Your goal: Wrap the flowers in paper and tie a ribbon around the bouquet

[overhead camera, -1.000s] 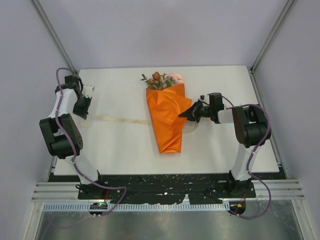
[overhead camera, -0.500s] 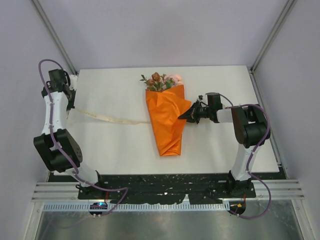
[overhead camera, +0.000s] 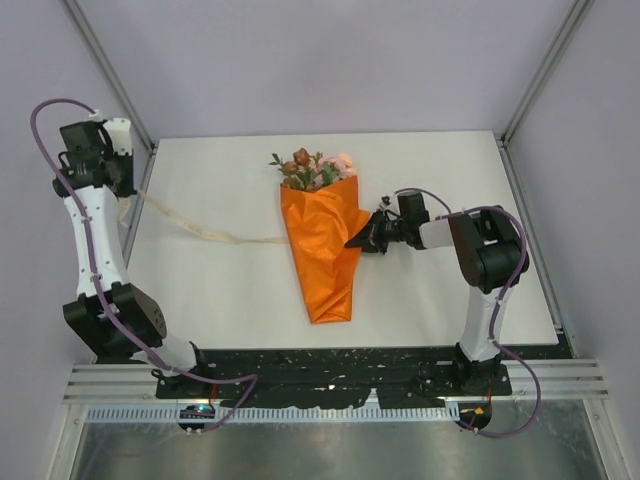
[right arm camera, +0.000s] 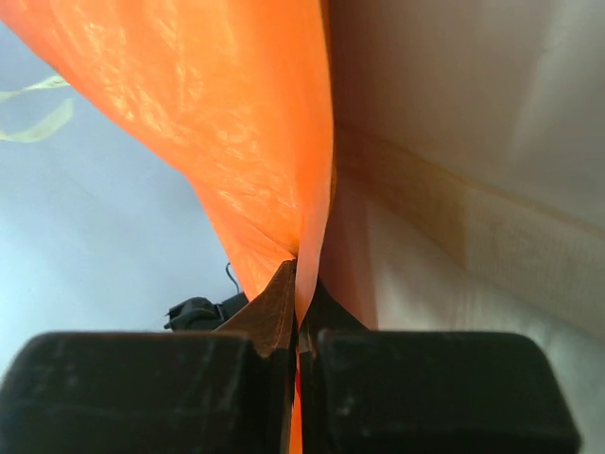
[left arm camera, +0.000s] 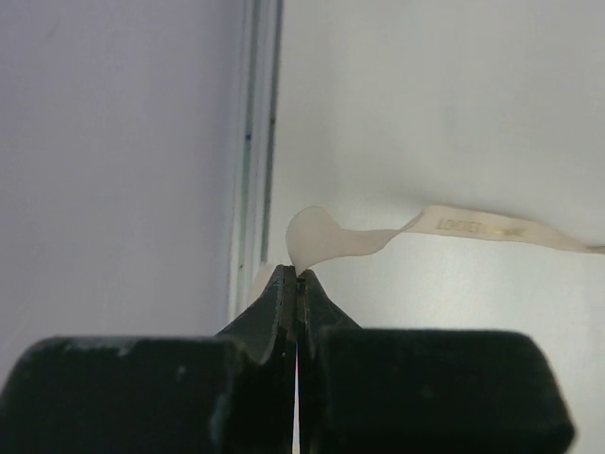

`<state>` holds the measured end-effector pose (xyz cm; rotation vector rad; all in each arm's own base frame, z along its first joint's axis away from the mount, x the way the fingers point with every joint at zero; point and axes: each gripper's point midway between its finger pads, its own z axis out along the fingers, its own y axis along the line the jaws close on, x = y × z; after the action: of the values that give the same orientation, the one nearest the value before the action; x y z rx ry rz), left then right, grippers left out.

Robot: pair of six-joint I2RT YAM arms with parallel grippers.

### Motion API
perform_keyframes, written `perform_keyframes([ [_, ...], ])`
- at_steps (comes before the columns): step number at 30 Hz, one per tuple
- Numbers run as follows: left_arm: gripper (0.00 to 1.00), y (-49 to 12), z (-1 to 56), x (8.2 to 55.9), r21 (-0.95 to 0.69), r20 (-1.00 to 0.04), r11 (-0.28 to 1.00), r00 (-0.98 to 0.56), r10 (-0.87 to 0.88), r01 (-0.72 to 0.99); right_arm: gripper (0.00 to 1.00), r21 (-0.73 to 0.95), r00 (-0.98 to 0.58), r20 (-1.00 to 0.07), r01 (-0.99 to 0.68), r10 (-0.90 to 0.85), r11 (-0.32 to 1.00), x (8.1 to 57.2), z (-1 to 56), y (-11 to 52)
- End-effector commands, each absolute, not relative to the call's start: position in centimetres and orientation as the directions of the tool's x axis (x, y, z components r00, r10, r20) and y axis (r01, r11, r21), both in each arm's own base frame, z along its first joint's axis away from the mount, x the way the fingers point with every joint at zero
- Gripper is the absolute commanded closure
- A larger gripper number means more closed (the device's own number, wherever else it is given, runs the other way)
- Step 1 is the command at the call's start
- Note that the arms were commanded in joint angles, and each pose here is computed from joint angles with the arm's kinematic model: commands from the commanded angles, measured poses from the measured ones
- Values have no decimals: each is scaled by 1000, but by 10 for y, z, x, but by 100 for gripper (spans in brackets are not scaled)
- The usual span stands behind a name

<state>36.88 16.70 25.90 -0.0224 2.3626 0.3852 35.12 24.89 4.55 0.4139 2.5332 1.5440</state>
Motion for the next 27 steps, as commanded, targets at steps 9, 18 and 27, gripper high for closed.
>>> perform_keyframes([
  [9,100,-169,338,351,-378,-833,666,-551,59,643,95,900,-947,-33,112,320,422,359,34,276],
  [18,100,-299,177,338,-614,-600,555,-789,134,561,95,916,-942,-44,95,332,391,360,44,279],
  [27,100,-289,63,361,-602,-359,713,-919,160,360,95,910,-948,-100,37,304,413,345,58,275],
])
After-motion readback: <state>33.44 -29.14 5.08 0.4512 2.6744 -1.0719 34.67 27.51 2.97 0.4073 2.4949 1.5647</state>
